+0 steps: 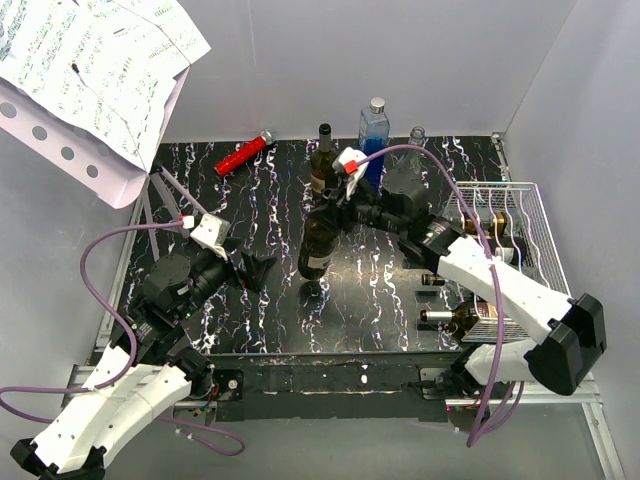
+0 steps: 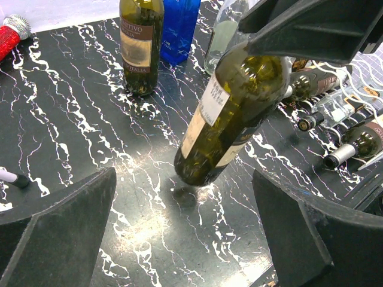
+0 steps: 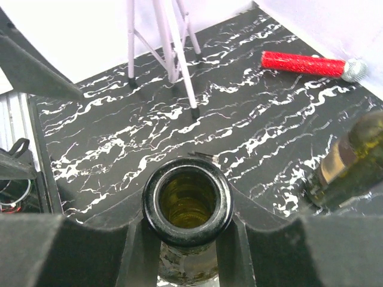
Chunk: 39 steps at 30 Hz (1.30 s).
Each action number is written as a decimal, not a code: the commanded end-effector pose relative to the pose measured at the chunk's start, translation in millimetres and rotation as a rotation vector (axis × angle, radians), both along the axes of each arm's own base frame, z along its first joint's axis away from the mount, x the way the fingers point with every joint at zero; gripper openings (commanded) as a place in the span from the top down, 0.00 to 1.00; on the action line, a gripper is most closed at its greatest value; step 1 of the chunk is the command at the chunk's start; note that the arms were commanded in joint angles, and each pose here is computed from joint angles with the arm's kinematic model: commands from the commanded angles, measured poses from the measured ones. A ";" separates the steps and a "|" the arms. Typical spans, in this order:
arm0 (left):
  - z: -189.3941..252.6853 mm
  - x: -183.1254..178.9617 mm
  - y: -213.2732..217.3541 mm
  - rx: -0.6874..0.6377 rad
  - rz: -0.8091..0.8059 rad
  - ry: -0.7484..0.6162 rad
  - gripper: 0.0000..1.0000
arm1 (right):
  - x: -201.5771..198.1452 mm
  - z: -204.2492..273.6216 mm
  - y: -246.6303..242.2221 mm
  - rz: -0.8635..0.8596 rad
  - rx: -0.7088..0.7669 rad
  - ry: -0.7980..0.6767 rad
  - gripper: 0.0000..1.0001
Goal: Take the wine bottle off the wine rack
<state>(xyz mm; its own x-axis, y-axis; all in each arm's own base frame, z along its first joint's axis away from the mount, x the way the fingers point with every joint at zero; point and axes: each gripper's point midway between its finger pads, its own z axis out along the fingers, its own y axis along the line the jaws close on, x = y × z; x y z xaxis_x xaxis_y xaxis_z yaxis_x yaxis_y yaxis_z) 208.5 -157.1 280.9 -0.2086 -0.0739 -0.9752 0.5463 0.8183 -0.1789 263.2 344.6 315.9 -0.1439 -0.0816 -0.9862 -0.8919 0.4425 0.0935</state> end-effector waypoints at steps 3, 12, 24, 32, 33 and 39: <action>-0.8 1.5 -1.5 0.005 -0.002 -0.003 0.02 | -5.4 37.2 28.1 0.094 0.098 -0.245 0.99; -4.9 3.1 -3.8 0.013 -0.008 0.010 0.02 | -15.9 -7.6 51.1 0.146 -0.023 -0.253 0.96; -8.6 4.5 -4.7 0.021 -0.006 0.021 0.02 | -21.2 -18.4 46.5 0.111 -0.047 -0.263 0.16; 1.3 3.5 -7.2 0.005 -0.014 0.030 0.02 | -37.2 8.2 24.4 0.099 -0.034 -0.252 0.13; 3.5 0.0 -12.0 -0.003 -0.047 0.032 0.02 | -40.5 11.1 18.9 0.093 -0.037 -0.252 0.13; 27.2 0.5 -24.6 -0.039 -0.095 0.031 0.02 | -64.3 27.3 -20.9 0.033 -0.001 -0.164 0.13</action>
<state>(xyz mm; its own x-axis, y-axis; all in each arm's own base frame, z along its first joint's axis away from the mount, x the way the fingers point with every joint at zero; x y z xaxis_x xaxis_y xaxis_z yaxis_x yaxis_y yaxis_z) 212.2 -171.0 276.5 -0.2708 -0.0520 -0.9612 0.5701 0.7959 -0.2037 213.7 348.5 328.7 0.0902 -0.1290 -0.9875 -0.9232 0.3611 -0.1315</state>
